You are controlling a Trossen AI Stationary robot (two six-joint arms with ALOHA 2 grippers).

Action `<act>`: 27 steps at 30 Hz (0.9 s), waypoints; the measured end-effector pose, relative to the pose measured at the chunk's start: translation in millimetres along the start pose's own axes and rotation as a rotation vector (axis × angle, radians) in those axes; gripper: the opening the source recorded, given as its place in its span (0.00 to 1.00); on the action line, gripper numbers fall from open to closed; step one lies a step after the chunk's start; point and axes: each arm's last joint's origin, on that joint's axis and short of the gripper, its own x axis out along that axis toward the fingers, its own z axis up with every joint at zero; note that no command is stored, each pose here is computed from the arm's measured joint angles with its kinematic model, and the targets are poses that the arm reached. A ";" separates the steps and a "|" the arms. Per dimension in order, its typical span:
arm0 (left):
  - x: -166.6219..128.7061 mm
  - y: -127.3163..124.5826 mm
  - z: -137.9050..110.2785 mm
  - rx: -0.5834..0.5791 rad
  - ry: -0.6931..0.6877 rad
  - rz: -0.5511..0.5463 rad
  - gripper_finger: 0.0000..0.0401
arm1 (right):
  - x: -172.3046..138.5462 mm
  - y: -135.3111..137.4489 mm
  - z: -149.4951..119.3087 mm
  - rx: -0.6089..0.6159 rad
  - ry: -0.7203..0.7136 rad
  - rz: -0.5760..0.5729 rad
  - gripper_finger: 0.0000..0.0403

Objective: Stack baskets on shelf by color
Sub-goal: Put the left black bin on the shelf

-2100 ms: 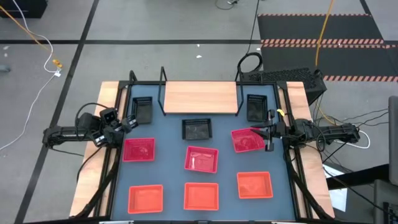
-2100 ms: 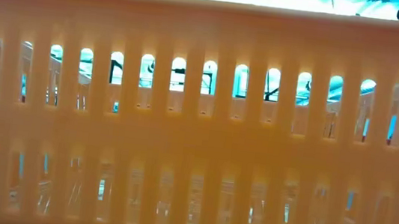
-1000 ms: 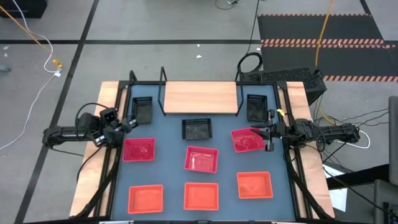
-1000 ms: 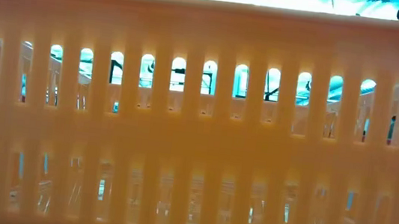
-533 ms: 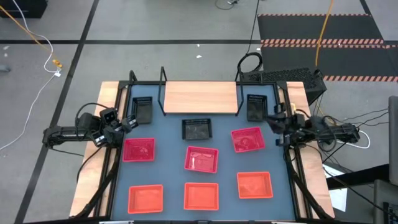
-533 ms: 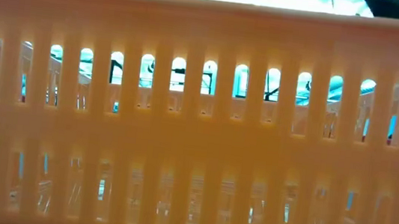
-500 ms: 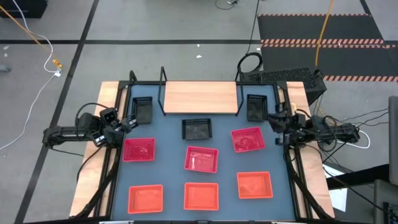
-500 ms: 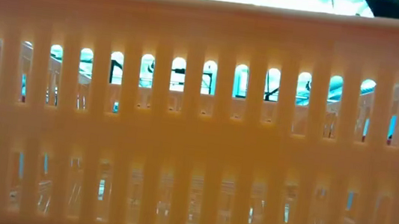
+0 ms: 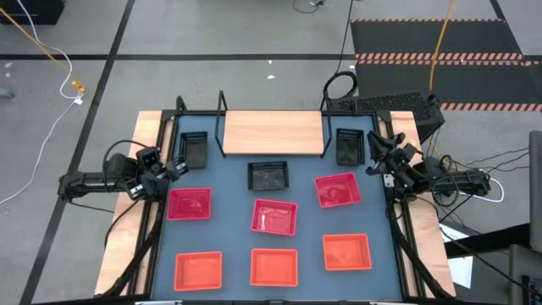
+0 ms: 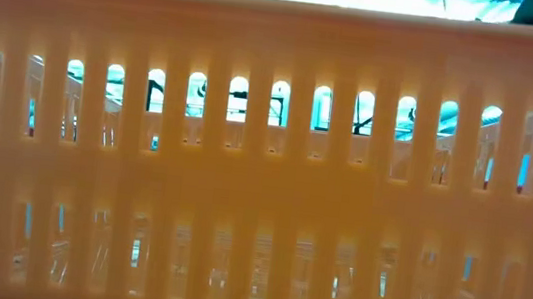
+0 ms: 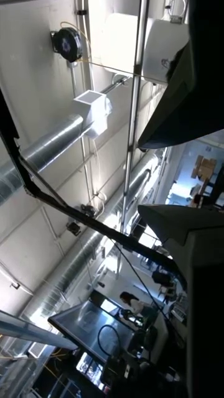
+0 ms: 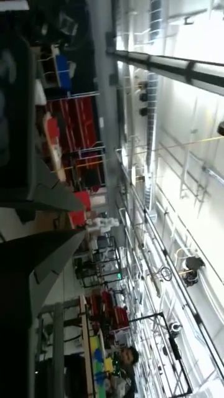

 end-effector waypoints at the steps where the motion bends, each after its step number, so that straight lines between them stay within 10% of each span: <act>1: 0.0 0.2 -0.1 -0.001 0.002 0.002 0.39 | 0.2 0.2 -1.5 -0.013 0.012 0.000 0.12; 14: 0.0 0.1 -0.1 -0.001 0.001 0.001 0.39 | 3.5 6.0 -18.5 -0.084 0.145 0.023 0.12; 27: 0.0 0.1 0.0 -0.001 0.001 0.001 0.39 | 9.7 11.5 3.7 -0.088 -0.124 0.212 0.12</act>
